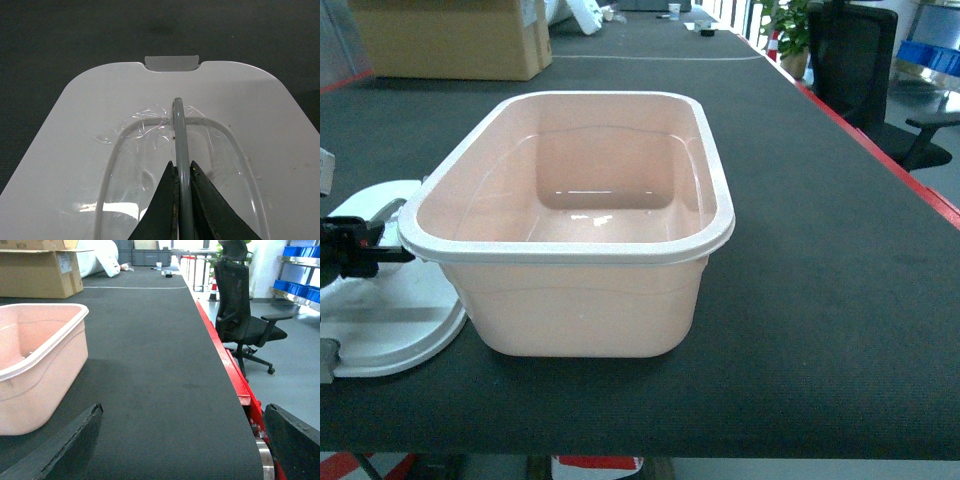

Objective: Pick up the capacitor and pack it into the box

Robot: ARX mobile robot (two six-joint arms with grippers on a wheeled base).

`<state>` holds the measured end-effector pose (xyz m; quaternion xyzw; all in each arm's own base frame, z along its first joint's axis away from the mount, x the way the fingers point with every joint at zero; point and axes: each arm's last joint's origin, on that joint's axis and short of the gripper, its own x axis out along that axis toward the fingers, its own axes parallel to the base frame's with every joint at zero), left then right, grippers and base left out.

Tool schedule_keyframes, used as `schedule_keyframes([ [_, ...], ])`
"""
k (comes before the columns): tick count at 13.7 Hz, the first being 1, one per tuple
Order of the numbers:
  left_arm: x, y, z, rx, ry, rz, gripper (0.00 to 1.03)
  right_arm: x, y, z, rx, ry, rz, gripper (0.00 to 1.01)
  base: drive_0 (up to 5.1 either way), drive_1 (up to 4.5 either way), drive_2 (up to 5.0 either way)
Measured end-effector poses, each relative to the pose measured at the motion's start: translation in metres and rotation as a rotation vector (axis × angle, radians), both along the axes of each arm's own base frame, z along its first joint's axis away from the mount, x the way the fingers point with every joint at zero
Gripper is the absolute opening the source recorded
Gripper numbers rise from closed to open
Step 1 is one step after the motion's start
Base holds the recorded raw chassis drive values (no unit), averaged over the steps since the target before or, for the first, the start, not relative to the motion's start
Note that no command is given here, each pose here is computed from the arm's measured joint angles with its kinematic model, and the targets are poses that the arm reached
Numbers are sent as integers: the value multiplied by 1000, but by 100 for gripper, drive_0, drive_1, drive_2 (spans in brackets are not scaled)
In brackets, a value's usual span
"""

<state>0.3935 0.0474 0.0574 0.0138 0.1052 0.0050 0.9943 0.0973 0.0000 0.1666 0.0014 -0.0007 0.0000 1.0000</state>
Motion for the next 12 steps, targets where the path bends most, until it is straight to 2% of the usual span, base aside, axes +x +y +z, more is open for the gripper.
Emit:
schedule_keyframes([
  [1,-2,3,10,-16,5,14,2,0,0,0,0,0,0,98,0,0,0],
  [2,-2,8,33,-17,-30,33,2,0,0,0,0,0,0,98,0,0,0],
  [3,-1,12,61,-8,-78,49,2,0,0,0,0,0,0,98,0,0,0],
  [5,-1,19,138,20,-221,107,2,0,0,0,0,0,0,98,0,0,0],
  [7,-10,9,168,16,-249,125,2,0,0,0,0,0,0,98,0,0,0],
  [8,-13,-1,178,5,-260,128,2,0,0,0,0,-1,0,98,0,0,0],
  [10,-28,-52,201,-39,-338,72,2,0,0,0,0,0,0,98,0,0,0],
  [11,-33,-79,202,-57,-344,43,2,0,0,0,0,0,0,98,0,0,0],
  [12,-35,-98,200,-64,-338,25,2,0,0,0,0,0,0,98,0,0,0],
])
